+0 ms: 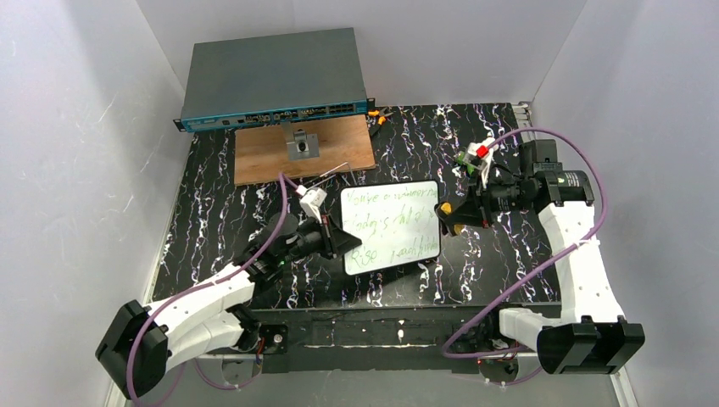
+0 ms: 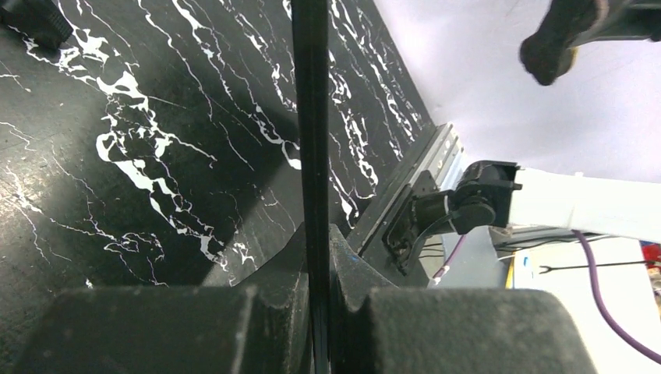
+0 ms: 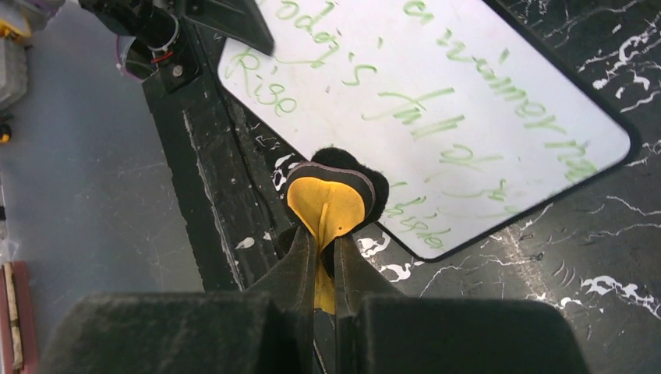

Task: Erase the whiteboard
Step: Pick up the whiteboard from the whiteboard stand, then erase the whiteboard.

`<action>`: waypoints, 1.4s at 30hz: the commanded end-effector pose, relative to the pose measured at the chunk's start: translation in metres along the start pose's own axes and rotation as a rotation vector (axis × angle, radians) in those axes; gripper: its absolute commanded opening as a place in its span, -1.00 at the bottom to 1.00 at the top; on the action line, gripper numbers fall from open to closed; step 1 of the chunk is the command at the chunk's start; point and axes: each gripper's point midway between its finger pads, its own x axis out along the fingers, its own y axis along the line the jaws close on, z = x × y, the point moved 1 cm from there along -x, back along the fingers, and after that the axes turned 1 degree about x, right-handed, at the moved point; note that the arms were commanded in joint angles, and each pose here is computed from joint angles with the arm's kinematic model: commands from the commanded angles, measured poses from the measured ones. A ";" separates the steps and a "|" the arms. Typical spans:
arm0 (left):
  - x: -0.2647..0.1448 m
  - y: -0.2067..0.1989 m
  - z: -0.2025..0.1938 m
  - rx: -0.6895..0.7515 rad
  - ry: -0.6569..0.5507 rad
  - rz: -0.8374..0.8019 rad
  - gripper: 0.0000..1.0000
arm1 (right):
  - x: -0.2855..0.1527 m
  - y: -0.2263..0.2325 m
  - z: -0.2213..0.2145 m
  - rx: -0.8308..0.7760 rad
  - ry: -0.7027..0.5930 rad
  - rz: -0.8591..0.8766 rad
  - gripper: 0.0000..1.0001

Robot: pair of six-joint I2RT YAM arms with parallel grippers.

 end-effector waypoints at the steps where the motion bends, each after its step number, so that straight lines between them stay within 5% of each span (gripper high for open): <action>1: 0.009 -0.038 0.041 0.115 -0.165 -0.093 -1.00 | 0.000 0.014 0.012 -0.113 -0.038 0.011 -0.97; 21: 0.039 -0.031 0.007 0.144 -0.111 -0.024 -1.00 | 0.038 0.002 0.024 -0.279 0.065 -0.018 -0.97; 42: 0.039 -0.012 -0.017 0.032 -0.024 0.071 -1.00 | 0.146 0.017 0.063 -0.381 0.144 -0.112 -0.97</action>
